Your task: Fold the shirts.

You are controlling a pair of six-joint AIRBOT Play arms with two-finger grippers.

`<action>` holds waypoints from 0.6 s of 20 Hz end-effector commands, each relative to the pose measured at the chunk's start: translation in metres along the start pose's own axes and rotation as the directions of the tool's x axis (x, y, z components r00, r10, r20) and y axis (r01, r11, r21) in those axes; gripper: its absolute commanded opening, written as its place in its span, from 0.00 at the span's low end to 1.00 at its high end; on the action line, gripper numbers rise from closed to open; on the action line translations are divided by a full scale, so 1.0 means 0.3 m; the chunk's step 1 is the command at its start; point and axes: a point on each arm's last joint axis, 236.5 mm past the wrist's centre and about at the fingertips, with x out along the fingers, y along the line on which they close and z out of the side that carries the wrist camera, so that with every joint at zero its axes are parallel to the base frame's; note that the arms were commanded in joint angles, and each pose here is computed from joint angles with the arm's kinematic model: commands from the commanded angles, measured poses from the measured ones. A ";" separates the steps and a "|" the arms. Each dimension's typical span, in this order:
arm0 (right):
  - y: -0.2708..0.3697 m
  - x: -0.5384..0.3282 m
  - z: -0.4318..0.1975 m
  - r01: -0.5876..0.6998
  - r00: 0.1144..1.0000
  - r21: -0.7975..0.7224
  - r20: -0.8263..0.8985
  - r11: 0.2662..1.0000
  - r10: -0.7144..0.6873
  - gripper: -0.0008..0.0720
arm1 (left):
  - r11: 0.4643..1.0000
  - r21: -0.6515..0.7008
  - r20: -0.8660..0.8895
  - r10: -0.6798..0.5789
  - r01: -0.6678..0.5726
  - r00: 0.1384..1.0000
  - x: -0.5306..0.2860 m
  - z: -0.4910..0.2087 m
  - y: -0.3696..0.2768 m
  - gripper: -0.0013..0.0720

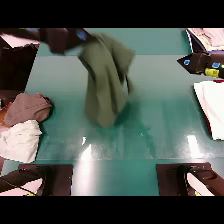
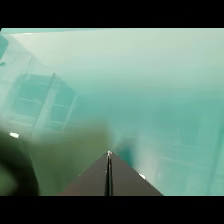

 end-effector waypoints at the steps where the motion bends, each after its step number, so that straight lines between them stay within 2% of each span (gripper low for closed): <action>1: 0.010 0.001 -0.018 -0.007 1.000 -0.005 -0.021 1.000 0.007 0.04 | 0.998 -0.053 -0.172 -0.034 0.025 0.984 0.165 -0.206 0.032 0.05; 4: 0.010 0.001 -0.028 -0.007 0.999 -0.005 -0.034 1.000 0.007 0.04 | 0.985 -0.126 -0.295 0.078 -0.120 0.952 0.230 -0.373 0.208 0.07; 5: 0.008 0.001 -0.028 -0.005 0.999 -0.006 -0.035 1.000 0.005 0.04 | 0.978 -0.137 -0.316 0.107 -0.157 0.943 0.225 -0.397 0.250 0.40; 6: 0.008 0.001 -0.028 -0.004 0.999 -0.006 -0.035 1.000 0.004 0.04 | 0.969 -0.155 -0.321 0.135 -0.193 0.937 0.201 -0.404 0.291 0.78; 7: 0.007 0.001 -0.028 -0.004 0.999 -0.006 -0.035 1.000 0.004 0.04 | 0.959 -0.182 -0.327 0.151 -0.219 0.933 0.167 -0.412 0.322 0.84; 9: 0.007 0.001 -0.028 -0.004 0.999 -0.006 -0.035 1.000 0.003 0.04 | 0.936 -0.232 -0.377 0.165 -0.265 0.911 0.064 -0.464 0.380 0.84; 12: 0.003 0.001 -0.028 0.001 0.999 -0.009 -0.035 1.000 -0.001 0.04 | 0.859 -0.372 -0.447 0.166 -0.351 0.879 -0.050 -0.613 0.455 0.84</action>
